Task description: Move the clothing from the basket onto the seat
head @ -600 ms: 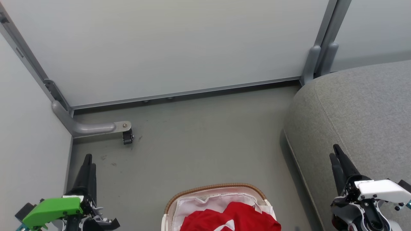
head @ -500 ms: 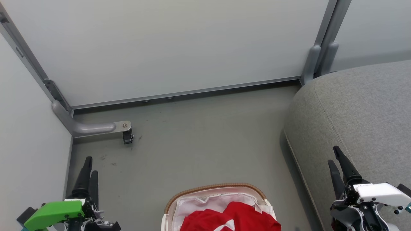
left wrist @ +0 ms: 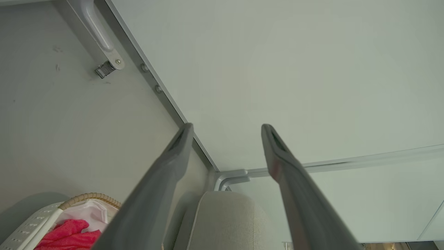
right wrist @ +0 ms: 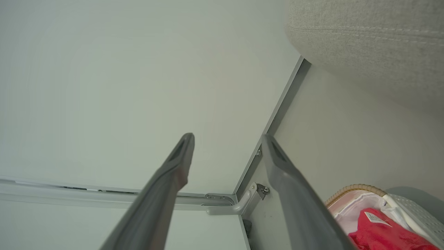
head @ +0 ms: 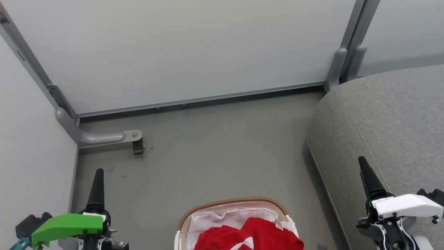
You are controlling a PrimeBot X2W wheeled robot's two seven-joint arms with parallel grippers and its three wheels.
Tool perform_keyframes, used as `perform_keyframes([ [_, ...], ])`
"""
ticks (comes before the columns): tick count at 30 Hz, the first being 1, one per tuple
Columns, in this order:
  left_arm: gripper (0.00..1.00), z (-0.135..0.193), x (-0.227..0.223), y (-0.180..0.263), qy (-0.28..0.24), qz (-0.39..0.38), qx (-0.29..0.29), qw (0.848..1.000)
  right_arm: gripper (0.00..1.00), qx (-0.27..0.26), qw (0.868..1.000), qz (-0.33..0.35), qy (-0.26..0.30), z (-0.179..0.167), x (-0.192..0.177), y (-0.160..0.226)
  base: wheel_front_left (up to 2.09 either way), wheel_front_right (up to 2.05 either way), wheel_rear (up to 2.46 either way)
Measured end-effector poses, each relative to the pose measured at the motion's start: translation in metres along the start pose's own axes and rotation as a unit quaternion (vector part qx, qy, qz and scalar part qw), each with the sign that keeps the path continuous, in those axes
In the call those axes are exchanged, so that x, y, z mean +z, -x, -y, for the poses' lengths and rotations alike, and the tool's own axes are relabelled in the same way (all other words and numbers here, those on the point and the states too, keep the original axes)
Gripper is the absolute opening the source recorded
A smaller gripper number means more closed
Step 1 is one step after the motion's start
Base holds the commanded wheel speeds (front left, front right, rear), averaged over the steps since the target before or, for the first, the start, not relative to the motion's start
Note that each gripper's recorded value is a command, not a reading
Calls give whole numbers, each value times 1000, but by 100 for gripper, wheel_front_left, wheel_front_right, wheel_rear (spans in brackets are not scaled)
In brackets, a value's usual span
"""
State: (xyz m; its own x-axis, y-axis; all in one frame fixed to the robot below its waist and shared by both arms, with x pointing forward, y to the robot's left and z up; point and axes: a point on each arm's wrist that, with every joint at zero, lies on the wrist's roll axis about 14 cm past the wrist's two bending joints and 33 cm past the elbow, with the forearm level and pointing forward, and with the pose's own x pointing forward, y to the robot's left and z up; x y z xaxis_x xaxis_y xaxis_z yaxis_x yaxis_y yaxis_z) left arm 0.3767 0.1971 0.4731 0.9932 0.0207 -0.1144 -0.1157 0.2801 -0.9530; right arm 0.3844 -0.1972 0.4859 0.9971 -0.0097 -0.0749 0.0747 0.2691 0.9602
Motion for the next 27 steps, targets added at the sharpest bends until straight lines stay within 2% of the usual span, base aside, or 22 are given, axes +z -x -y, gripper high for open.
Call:
perform_keyframes([
  [11, 100, 7, -7, -2, -125, -6, -5, 992, 100, 20, 993, -4, 117, -13, -3, -5, 0, 0, 0],
  [27, 100, 5, -18, -1, -277, -22, -4, 961, 100, 45, 966, -10, 255, -23, -10, -8, 0, 0, 0],
])
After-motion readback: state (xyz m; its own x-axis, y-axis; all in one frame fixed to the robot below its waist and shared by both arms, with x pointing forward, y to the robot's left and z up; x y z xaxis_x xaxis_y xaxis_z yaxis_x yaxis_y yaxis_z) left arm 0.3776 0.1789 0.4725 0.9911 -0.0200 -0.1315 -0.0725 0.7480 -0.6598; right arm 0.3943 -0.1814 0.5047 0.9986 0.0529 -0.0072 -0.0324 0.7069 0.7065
